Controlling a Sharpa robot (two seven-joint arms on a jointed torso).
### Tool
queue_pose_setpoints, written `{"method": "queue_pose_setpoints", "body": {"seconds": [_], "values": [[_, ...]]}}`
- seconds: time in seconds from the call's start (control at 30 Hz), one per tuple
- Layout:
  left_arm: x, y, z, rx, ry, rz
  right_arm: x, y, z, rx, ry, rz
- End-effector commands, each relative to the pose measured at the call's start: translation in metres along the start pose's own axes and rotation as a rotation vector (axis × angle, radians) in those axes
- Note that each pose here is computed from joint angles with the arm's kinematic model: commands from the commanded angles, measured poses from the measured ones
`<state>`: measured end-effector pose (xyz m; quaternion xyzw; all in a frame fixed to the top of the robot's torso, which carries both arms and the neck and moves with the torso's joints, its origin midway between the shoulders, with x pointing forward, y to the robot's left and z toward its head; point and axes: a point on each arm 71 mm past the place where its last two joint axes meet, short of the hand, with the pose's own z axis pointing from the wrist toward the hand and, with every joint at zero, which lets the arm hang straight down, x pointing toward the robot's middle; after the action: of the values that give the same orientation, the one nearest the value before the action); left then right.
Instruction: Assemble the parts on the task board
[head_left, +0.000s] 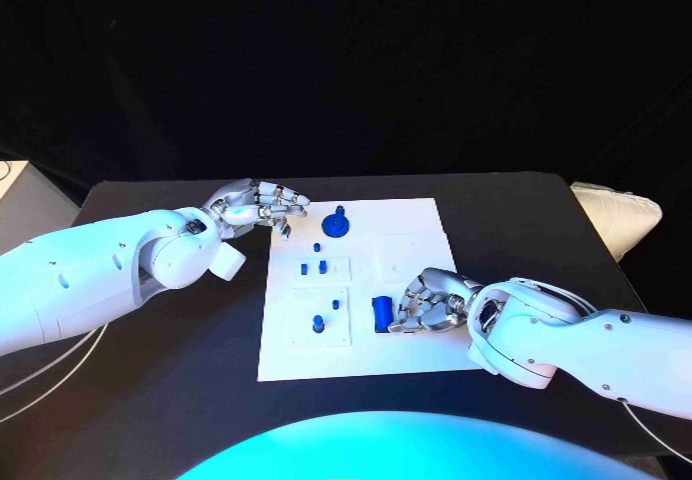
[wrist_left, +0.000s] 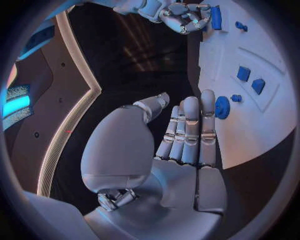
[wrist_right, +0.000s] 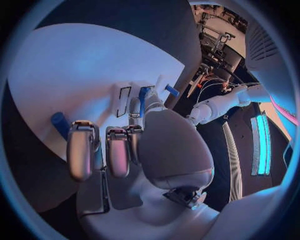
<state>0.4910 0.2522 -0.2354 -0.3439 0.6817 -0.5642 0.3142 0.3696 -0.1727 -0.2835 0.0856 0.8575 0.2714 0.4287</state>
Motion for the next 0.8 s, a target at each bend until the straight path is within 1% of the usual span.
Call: {"method": "queue_pose_setpoints", "body": {"seconds": [0.03, 0.17, 0.27, 0.37, 0.43, 0.57, 0.7, 0.8], "values": [[0.0023, -0.0003, 0.0004, 0.006, 0.018, -0.011, 0.002, 0.005, -0.003, -0.084, 0.038, 0.034], [0.0019, -0.0002, 0.0001, 0.006, 0.016, -0.011, 0.003, 0.005, -0.011, -0.142, 0.086, 0.064], [0.0019, -0.0003, 0.0, 0.007, 0.016, -0.011, 0.001, 0.001, -0.017, -0.158, 0.091, 0.082], [0.0021, -0.0004, 0.0001, 0.009, 0.016, -0.011, -0.004, -0.005, -0.022, -0.158, 0.08, 0.103], [0.0021, -0.0005, 0.0001, 0.01, 0.015, -0.01, -0.01, -0.011, -0.026, -0.151, 0.062, 0.121], [0.0024, -0.0009, 0.0001, 0.014, 0.012, -0.01, -0.03, -0.033, -0.033, -0.109, -0.014, 0.121], [0.0033, -0.0012, -0.0001, 0.017, 0.013, -0.01, -0.048, -0.057, -0.038, -0.062, -0.102, 0.058], [0.0036, -0.0014, -0.0005, 0.02, 0.012, -0.01, -0.057, -0.068, -0.042, -0.039, -0.154, -0.005]]}}
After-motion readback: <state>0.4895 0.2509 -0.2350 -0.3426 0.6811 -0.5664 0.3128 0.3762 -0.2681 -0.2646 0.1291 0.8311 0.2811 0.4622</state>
